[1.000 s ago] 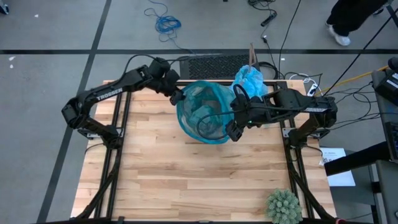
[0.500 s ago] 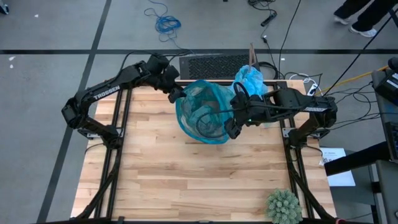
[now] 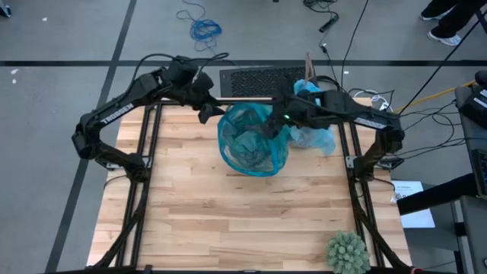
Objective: Place trash/remove bag and relplace
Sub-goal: Insert the dark blue trash bag into the trash bin
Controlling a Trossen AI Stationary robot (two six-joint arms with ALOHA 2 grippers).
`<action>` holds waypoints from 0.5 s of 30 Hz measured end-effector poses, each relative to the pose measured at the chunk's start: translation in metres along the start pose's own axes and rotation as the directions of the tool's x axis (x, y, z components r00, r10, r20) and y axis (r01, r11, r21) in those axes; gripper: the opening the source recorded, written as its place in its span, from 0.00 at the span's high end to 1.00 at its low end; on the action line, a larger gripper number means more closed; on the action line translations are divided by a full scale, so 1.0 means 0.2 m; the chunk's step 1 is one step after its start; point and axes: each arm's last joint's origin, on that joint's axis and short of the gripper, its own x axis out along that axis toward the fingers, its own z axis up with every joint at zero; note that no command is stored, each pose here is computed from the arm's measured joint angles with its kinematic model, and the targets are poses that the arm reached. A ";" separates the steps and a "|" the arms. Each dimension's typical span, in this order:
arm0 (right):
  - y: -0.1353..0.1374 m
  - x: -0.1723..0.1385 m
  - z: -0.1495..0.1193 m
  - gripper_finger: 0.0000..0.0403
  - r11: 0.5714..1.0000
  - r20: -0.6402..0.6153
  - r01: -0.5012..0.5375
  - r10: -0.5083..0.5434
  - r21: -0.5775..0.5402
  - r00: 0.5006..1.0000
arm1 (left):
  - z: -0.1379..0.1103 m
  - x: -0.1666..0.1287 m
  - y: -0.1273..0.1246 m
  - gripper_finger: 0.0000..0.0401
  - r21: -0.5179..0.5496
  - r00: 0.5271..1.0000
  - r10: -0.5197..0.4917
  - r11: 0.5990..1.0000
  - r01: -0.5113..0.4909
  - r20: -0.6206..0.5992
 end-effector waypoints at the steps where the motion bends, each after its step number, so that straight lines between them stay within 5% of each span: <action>1: 0.00 0.03 0.01 0.34 1.000 -0.012 -0.007 0.007 -0.005 1.000 | 0.01 -0.01 -0.01 0.44 -0.003 1.000 -0.007 1.000 0.007 0.007; 9: 0.06 0.28 0.02 0.34 0.999 -0.134 -0.003 -0.003 -0.045 0.991 | -0.04 0.04 -0.06 0.46 -0.020 0.999 0.003 1.000 -0.004 -0.046; 15: 0.06 0.38 0.00 0.41 0.996 -0.170 0.088 -0.090 -0.019 0.981 | -0.17 0.19 -0.01 0.63 -0.010 0.990 0.077 0.997 -0.079 -0.121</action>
